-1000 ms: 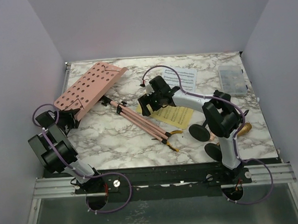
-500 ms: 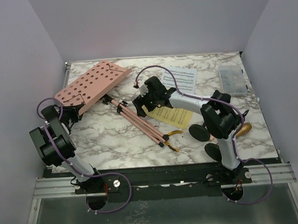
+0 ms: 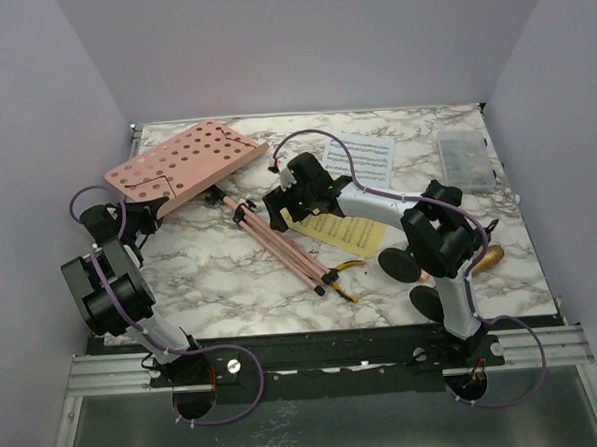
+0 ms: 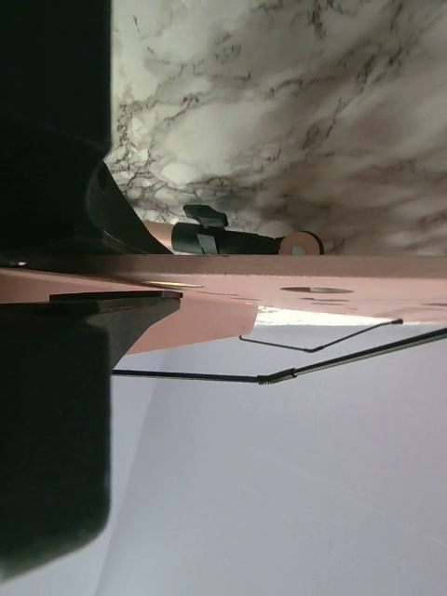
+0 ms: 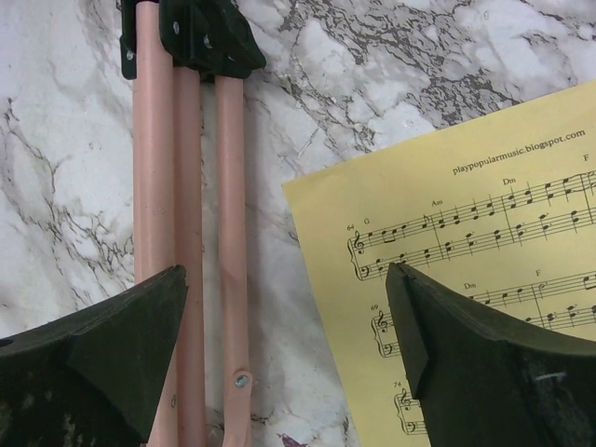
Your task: Set up the instrument practice props
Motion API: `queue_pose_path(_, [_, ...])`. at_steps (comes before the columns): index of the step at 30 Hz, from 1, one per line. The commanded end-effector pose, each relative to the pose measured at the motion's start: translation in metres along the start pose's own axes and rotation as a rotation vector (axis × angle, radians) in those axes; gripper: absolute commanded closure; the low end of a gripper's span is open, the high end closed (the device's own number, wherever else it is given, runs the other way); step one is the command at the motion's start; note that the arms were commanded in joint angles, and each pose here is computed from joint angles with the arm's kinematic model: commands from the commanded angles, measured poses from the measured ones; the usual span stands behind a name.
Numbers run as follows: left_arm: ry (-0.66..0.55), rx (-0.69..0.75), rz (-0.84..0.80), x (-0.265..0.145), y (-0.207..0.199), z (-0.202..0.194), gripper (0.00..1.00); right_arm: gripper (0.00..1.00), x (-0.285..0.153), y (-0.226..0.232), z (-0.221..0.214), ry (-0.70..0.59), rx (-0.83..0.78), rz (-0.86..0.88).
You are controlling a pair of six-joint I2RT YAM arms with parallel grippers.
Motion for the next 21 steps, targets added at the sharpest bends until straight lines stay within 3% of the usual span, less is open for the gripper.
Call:
queue_pose_path(1, [0.021,0.253,-0.229,-0.013,-0.067,-0.016,1.0,0.03,0.012,0.026,-0.011,0.016,0.073,0.109])
queue_pose_path(10, [-0.017,0.439,-0.434,-0.041,-0.14,-0.04,1.0,0.02,0.002,0.046,-0.007,-0.047,0.129,0.172])
queue_pose_path(21, [-0.067,0.41,-0.549,-0.05,-0.198,-0.039,1.0,0.0,-0.035,0.026,0.023,-0.092,0.139,-0.056])
Point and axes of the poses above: each gripper's point midway between its finger pads, its own x axis out along the fingers, its own y axis along the line the jaws close on, z = x × y, the point moved 4 cm from there along -x, back along the fingers, and after that the axes turned 1 degree about -x, right-handed, at the moved point
